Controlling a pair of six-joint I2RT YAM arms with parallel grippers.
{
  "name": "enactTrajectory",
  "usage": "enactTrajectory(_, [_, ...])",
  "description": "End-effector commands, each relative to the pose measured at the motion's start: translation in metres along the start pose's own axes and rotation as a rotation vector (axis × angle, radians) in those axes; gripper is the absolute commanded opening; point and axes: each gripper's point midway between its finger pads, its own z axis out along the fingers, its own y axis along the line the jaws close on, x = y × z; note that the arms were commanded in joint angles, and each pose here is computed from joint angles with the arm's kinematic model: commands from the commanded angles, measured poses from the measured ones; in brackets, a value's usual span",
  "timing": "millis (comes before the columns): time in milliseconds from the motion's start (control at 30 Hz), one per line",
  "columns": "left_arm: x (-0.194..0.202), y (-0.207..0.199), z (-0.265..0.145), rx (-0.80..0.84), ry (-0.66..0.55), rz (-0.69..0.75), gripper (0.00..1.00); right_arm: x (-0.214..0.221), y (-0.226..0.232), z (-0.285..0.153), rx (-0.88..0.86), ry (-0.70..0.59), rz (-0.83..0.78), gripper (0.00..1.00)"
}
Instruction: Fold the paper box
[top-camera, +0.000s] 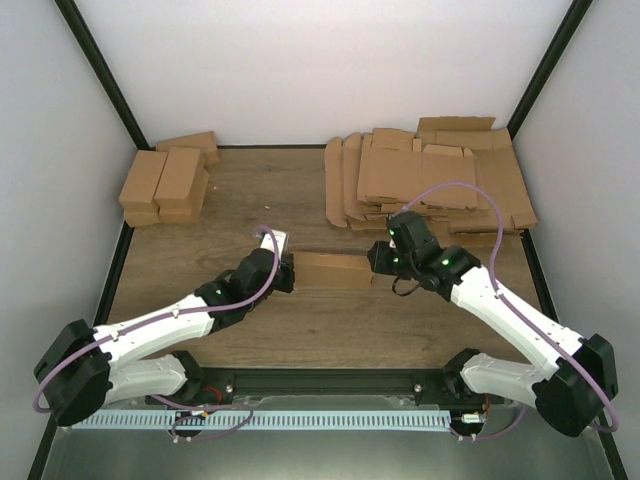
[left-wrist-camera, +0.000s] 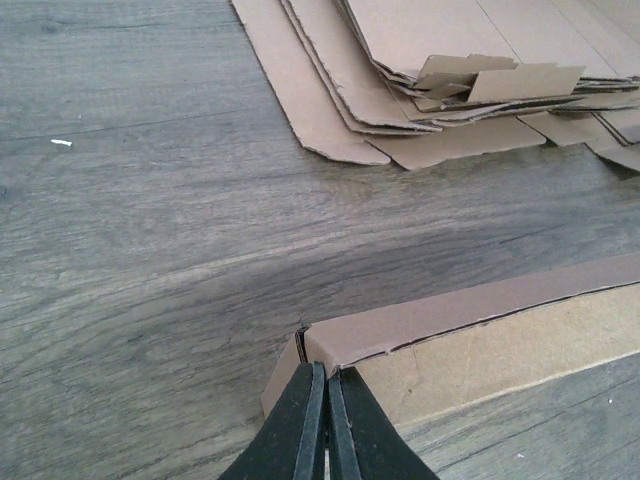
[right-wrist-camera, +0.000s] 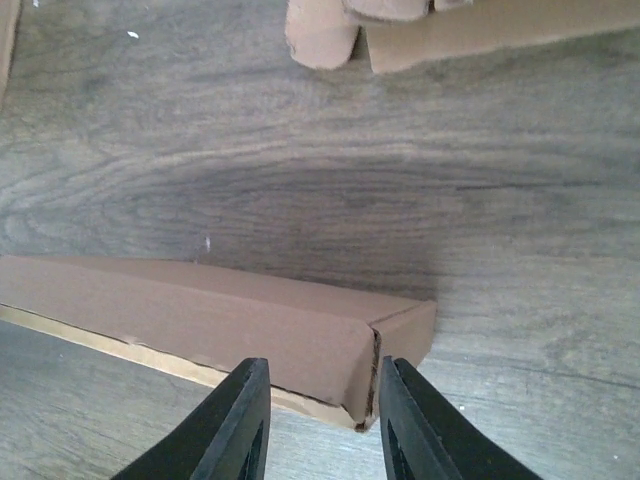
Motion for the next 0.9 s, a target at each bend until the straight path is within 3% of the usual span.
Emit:
enactTrajectory(0, [0.032, 0.002, 0.003, -0.008, 0.119, 0.048, 0.04, 0.009, 0.001, 0.005, -0.034, 0.015, 0.037, 0.31])
enactTrajectory(267, [0.032, -0.002, 0.006, -0.005, 0.125, 0.049, 0.06, 0.030, -0.009, 0.017, -0.032, 0.060, 0.066, 0.23])
enactTrajectory(533, [0.014, -0.013, -0.013, 0.058, 0.102, -0.024, 0.36, 0.034, -0.015, 0.020, -0.008, 0.064, 0.061, 0.21])
enactTrajectory(867, [-0.037, -0.025, -0.046, 0.195, 0.012, -0.224, 0.62, 0.034, -0.018, 0.022, 0.003, 0.060, 0.046, 0.20])
